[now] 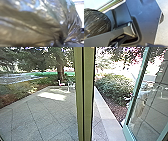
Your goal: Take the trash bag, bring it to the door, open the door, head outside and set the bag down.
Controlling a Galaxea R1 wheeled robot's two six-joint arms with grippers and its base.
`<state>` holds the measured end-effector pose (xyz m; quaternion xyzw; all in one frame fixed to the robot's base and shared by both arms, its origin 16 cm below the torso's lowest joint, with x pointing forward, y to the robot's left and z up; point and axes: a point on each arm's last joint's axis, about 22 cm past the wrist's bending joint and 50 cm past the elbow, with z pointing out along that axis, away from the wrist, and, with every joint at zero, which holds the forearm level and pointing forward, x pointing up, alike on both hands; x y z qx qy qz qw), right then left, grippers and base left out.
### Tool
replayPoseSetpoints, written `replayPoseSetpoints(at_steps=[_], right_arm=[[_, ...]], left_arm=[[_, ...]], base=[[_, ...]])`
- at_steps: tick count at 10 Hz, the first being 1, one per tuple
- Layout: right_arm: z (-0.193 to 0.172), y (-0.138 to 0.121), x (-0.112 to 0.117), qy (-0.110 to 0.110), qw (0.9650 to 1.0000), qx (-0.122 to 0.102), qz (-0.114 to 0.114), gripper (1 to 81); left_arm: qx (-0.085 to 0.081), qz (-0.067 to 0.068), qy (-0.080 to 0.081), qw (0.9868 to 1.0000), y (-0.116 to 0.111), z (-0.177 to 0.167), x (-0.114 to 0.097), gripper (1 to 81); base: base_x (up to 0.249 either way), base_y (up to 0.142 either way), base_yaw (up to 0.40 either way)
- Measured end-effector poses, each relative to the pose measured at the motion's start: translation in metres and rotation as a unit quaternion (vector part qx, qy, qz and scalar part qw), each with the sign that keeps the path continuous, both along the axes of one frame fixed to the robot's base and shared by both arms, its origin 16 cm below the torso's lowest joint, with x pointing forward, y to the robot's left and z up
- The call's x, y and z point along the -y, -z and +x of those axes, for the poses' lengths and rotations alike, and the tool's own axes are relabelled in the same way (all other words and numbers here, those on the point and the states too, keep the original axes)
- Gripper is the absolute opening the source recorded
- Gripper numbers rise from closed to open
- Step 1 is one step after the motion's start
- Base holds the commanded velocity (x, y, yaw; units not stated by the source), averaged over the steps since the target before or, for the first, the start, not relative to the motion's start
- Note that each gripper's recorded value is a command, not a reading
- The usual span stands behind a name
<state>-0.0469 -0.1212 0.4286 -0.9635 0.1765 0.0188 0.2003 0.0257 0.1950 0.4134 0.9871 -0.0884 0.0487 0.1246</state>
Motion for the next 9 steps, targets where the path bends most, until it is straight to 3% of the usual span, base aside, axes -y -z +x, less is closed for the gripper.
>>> replayPoseSetpoints(at_steps=[9], right_arm=[[-0.0005,0.0001,0.0005,0.0,1.0,-0.001,0.0,81.1]], left_arm=[[0.0,-0.002,0.0,1.0,-0.0002,-0.0006,0.0032,1.0]], base=[[-0.007,0.0,0.0]])
